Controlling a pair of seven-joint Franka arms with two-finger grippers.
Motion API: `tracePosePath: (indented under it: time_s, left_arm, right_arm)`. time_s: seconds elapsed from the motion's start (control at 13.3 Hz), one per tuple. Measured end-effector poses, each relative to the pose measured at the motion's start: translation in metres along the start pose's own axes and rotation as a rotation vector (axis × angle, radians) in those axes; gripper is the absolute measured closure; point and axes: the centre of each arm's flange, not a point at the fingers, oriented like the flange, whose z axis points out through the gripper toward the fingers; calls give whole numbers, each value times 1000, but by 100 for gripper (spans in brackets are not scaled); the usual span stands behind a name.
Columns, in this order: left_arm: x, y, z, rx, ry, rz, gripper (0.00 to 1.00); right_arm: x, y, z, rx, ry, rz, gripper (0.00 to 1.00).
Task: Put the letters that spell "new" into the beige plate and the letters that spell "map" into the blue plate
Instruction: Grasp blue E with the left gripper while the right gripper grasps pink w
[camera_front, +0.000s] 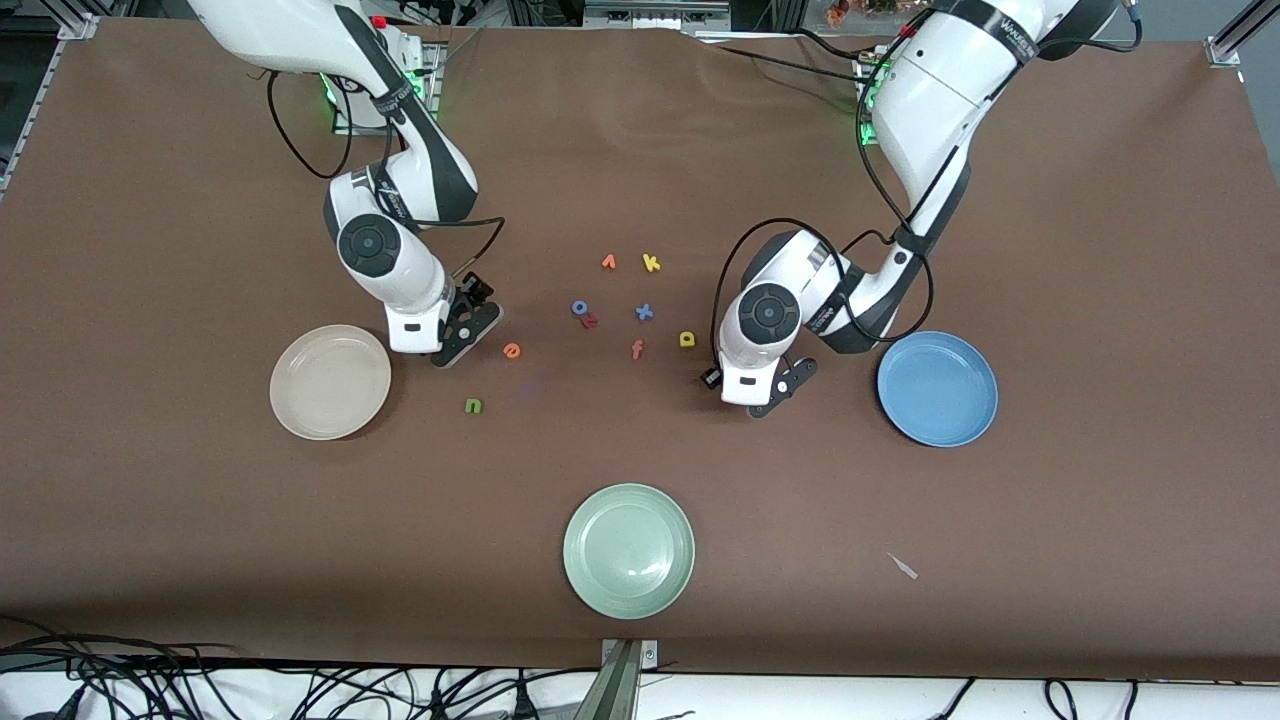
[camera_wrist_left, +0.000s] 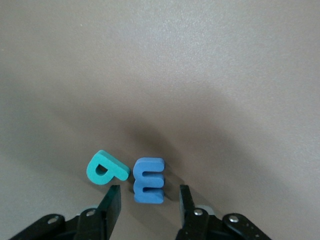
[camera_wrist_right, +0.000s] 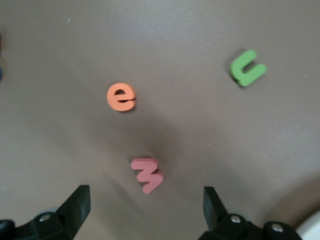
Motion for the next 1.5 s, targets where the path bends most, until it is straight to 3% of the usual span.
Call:
tracePosePath:
  time_s: [0.15,0.38,0.6,0.75,1.13,1.35,1.5]
  left_arm:
    - [0,-1,2,-12,2,0,47]
    - [0,1,0,-26,6,0,73]
    - [3,0,-1,-27,5,-3,73]
    - [5,0,-1,-28,6,-6,73]
    - [10,4,-44,-48,30,44,73]
    - [33,-9,-98,-2,41,162,73]
    - [59,-28,-121,30,34,278,73]
  right_arm:
    - [-3,0,14,-2,7,-49,0]
    - [-3,1,26,-2,9,-101,0]
    - [-3,1,27,-2,9,-155,4]
    - [-3,1,27,-2,9,-171,19]
    - [-3,1,30,1,4,-182,40]
    - [-4,0,32,3,2,-185,43]
    - [-3,0,31,0,5,-186,60]
